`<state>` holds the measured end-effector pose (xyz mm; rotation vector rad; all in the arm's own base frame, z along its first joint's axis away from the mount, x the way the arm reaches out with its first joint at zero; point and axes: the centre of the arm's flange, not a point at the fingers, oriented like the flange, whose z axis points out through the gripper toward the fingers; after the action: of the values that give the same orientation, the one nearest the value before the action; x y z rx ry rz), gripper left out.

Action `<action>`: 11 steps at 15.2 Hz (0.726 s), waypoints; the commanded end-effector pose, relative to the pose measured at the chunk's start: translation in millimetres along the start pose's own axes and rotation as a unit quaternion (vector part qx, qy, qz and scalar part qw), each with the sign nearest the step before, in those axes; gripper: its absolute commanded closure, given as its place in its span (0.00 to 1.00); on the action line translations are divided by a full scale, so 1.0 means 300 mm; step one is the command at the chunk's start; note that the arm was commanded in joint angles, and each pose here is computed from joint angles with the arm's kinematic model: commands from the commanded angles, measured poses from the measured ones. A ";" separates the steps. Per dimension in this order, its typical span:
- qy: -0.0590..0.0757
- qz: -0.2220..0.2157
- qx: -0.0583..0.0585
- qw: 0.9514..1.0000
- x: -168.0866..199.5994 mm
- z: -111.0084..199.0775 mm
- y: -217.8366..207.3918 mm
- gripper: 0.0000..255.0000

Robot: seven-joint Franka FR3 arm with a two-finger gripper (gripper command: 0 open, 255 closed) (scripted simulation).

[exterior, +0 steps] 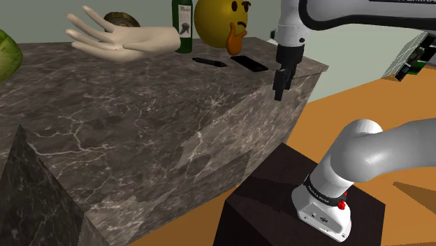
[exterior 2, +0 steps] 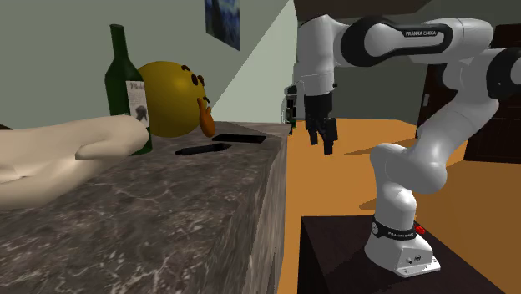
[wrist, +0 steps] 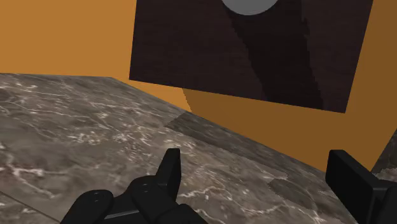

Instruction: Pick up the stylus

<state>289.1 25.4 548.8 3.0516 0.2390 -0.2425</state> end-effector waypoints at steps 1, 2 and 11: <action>0.000 0.000 0.000 1.000 0.000 0.000 0.000 0.00; 0.002 -0.006 0.002 1.000 0.039 -0.011 0.012 0.00; 0.022 -0.063 0.021 0.998 0.395 -0.117 0.102 0.00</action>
<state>401.2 16.2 564.7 3.0872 0.4140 -0.1949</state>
